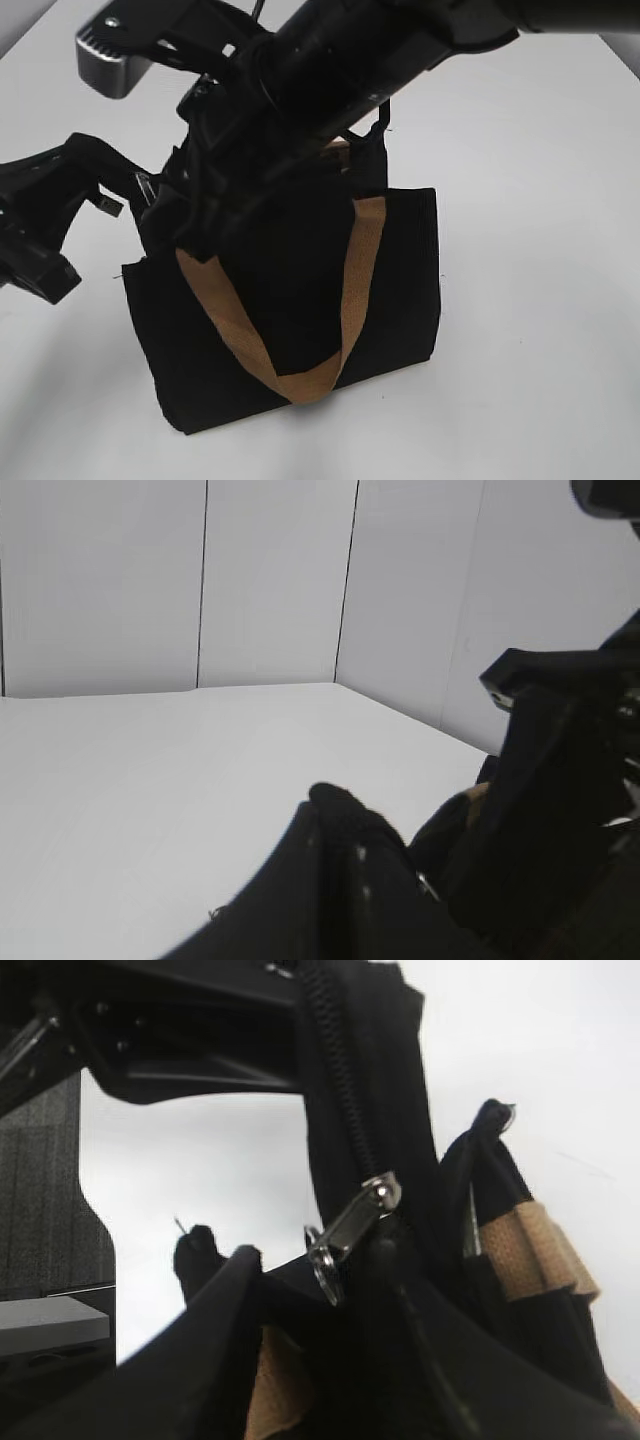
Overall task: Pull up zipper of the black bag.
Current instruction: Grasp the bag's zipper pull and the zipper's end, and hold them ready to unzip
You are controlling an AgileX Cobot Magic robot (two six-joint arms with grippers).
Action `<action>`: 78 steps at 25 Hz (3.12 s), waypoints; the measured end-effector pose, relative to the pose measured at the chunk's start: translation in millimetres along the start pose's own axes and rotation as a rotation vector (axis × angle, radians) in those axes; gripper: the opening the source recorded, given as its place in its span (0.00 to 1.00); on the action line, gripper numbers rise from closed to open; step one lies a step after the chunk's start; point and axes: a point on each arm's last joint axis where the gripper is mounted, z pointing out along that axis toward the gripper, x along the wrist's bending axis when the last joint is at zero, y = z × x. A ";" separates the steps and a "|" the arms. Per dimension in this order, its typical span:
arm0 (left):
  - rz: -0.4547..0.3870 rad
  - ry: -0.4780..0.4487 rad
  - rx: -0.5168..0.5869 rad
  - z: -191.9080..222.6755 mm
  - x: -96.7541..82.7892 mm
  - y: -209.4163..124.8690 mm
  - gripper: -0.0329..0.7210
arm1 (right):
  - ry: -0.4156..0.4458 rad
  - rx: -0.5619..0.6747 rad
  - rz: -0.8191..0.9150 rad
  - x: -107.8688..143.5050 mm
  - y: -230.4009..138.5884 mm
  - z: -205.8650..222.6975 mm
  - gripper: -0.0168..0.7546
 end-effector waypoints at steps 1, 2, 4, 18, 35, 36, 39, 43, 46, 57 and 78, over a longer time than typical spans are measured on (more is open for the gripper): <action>0.003 -0.006 -0.004 0.9 -0.5 0.8 0.04 | -0.007 -0.004 0.000 -0.6 0.4 0.0 0.39; 0.005 -0.012 -0.006 1.3 -1.1 1.2 0.04 | -0.014 -0.008 0.000 -1.3 0.8 0.0 0.39; 0.010 -0.025 -0.011 2.6 -2.1 2.3 0.04 | -0.025 -0.014 0.001 -2.5 1.2 -0.2 0.38; 0.015 -0.029 -0.009 3.0 -2.6 2.4 0.04 | -0.028 0.029 -0.028 -5.2 -5.6 8.2 0.12; -0.063 0.061 0.260 -0.1 4.0 -21.7 0.04 | -0.064 0.124 0.006 -2.9 -8.2 -8.2 0.11; -0.068 0.063 0.276 -0.3 4.1 -22.9 0.04 | -0.064 0.126 0.005 -2.6 -8.2 -8.1 0.11; -0.063 0.047 0.282 -0.6 2.8 -22.5 0.04 | -0.065 0.127 0.005 -2.7 -8.3 -8.1 0.11; -0.030 -0.038 0.153 0.4 -4.2 -8.8 0.04 | -0.080 0.114 0.005 -4.4 -7.3 -8.2 0.11; -0.055 -0.064 0.046 0.2 -6.5 2.8 0.04 | -0.088 0.106 0.005 -5.1 -6.6 -8.1 0.11; -0.084 -0.084 -0.012 -0.4 -8.2 8.5 0.04 | -0.072 0.080 0.028 -3.4 -4.1 -7.7 0.12; -0.089 -0.084 -0.022 -0.4 -8.1 9.5 0.04 | -0.037 0.087 0.007 -0.3 -4.6 -7.6 0.05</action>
